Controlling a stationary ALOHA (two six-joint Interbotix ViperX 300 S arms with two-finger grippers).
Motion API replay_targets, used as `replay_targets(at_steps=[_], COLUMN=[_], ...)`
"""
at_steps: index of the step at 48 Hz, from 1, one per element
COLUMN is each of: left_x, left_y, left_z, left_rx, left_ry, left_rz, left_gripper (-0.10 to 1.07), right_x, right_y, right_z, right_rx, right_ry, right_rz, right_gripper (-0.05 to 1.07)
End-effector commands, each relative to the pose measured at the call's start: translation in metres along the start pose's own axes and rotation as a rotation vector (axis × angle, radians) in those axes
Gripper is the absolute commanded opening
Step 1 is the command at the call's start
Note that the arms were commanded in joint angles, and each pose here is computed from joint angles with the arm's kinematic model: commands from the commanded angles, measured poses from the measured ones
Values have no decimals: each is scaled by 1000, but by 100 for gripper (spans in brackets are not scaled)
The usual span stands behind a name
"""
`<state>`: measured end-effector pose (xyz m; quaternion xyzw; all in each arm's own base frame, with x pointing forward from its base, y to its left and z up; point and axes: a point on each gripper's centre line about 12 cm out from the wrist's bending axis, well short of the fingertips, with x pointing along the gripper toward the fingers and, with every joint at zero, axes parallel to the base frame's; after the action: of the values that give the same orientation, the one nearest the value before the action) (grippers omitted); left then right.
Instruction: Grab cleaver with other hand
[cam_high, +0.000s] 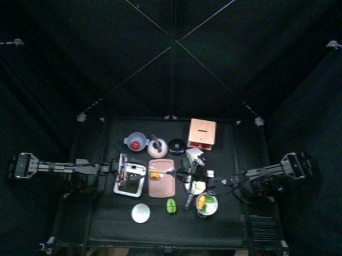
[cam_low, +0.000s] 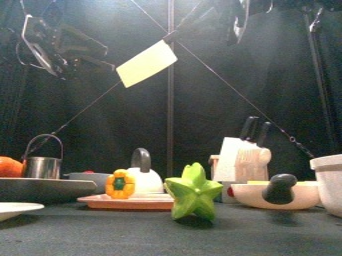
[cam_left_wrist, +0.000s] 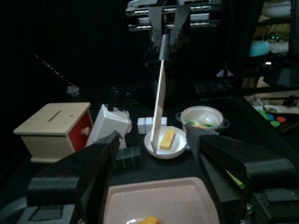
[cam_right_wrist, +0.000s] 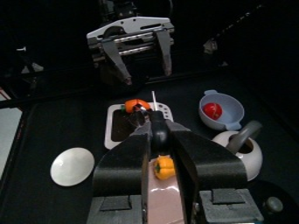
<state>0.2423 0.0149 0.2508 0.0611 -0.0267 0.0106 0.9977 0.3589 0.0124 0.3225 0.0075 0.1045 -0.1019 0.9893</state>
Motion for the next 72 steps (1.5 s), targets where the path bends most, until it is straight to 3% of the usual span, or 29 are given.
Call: replay_targets(at_steps=[1,19,46,60,72], left_x=[5,7,17,20,22], left_y=[1,2,-3,-9,-8], left_z=[13,17,15,10,9], left_rx=[-3,-63,-4,46,44], left_ry=[-60,-84,-114,-98,-95], left_rz=[0,7,-39,-89,-87], left_gripper=[94,94,66,65,65], right_x=[0,1,-3,-4,-5], right_y=[0,1,11,11,13], right_z=[19,32,35,38,39], right_rx=[-14,-64,-71,-74,-75], right_ry=[-53,-103,-122,-134,-139], right_rz=[0,-25,-19,-26,-30], right_gripper=[53,53,53,54,53])
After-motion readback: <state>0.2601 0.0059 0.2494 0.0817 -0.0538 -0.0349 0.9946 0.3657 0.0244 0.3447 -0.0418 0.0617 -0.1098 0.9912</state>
